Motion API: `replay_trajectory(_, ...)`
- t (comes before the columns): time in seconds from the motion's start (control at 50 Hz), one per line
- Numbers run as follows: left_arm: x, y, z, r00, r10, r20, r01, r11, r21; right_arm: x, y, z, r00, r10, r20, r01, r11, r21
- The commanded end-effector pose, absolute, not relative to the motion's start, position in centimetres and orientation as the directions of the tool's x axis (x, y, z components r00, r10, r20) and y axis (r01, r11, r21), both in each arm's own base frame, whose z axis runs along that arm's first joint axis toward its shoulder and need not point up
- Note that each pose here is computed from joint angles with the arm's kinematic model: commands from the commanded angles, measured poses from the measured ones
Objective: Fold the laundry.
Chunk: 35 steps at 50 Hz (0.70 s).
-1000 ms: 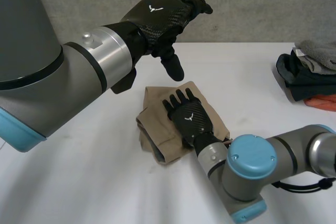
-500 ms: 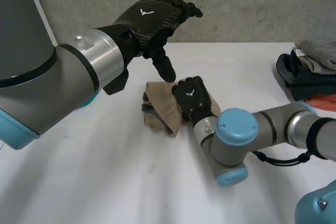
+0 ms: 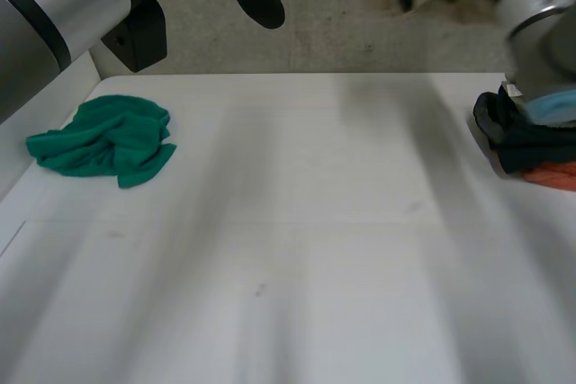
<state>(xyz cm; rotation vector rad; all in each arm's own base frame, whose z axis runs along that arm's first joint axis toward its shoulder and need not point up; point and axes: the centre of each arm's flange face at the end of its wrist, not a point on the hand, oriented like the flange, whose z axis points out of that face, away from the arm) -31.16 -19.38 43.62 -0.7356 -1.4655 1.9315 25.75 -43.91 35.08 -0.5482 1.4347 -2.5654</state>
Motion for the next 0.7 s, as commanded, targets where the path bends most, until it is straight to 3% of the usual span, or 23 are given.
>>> replay_trajectory(0.02, -31.3, -19.4, 43.1, -0.656, 0.753, -0.052, -0.133, -0.183, -0.974, 16.5, -49.8, 34.9, -0.923, -0.297, 0.244, -0.059, -0.518, -0.853)
replay_trajectory(0.12, -31.6, -19.6, 41.7, -0.651, 0.758, -0.048, -0.106, -0.154, -0.982, 11.8, -52.2, 32.2, -0.912, -0.321, 0.256, -0.078, -0.476, -0.876)
replay_trajectory(0.2, -32.0, -19.9, 40.7, -0.647, 0.761, -0.046, -0.087, -0.134, -0.987, 7.7, -53.7, 29.6, -0.918, -0.294, 0.268, -0.119, -0.441, -0.89)
replay_trajectory(0.34, -32.6, -20.4, 39.7, -0.644, 0.764, -0.041, -0.07, -0.113, -0.991, 3.5, -54.6, 26.6, -0.928, -0.232, 0.293, -0.181, -0.406, -0.896)
replay_trajectory(0.7, -33.7, -20.5, 37.8, -0.629, 0.777, -0.031, -0.036, -0.068, -0.997, -0.1, -53.8, 20.1, -0.927, -0.262, 0.269, -0.198, -0.268, -0.943)
